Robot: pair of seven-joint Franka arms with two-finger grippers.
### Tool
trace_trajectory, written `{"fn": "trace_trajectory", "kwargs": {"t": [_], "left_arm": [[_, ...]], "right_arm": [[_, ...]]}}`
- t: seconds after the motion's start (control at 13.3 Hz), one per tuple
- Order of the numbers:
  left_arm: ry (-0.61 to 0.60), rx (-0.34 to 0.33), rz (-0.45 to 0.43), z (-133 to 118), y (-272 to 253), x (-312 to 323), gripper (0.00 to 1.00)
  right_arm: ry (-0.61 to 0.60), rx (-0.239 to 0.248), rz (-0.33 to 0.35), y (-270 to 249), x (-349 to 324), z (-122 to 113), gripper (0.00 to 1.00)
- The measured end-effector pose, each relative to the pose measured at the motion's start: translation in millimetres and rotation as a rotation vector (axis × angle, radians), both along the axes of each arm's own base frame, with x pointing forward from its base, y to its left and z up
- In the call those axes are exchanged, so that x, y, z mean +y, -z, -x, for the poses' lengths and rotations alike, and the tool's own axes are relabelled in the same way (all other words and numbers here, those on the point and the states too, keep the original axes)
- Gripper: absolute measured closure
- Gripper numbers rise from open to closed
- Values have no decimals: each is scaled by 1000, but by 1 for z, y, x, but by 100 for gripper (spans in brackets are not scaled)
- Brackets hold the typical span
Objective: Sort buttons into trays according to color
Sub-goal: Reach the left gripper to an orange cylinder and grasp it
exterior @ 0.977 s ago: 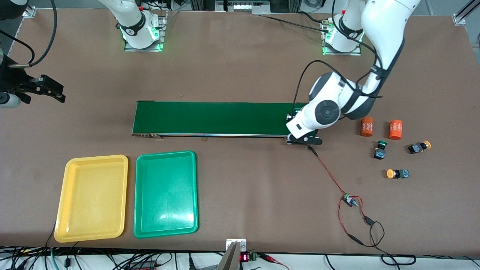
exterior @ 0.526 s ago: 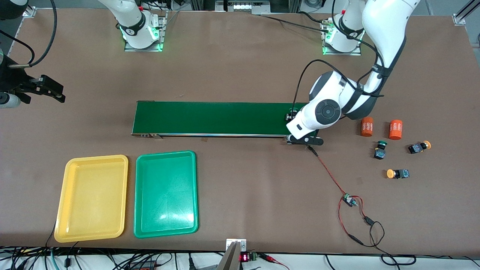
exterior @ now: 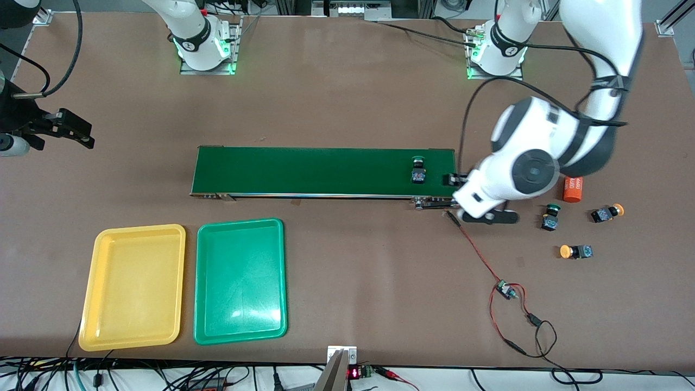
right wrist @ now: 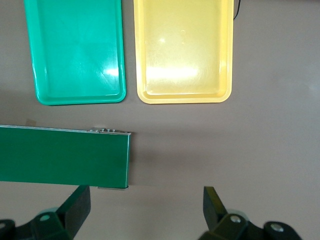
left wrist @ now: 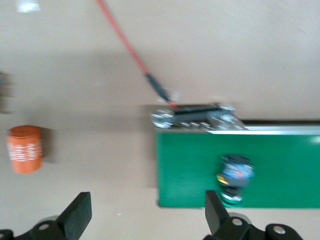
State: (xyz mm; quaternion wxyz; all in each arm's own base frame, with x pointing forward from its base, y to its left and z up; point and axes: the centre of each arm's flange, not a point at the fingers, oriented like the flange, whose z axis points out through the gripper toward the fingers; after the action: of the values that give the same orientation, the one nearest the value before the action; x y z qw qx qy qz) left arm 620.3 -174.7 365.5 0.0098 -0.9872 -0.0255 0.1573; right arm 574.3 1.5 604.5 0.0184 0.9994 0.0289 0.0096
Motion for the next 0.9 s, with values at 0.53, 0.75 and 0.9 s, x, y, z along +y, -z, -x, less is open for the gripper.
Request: {"fn": "trace_trajectory", "kwargs": {"t": [0.53,0.75,0.9], "left_arm": [[-24,198,-102,15,93,122,0],[75,215,-101,26,116,164,0],[140,192,-92,38,142,183,0]], "right_arm": [[3,1,0,0,-2,0,0],[3,1,0,0,-2,0,0],[3,1,0,0,-2,0,0]]}}
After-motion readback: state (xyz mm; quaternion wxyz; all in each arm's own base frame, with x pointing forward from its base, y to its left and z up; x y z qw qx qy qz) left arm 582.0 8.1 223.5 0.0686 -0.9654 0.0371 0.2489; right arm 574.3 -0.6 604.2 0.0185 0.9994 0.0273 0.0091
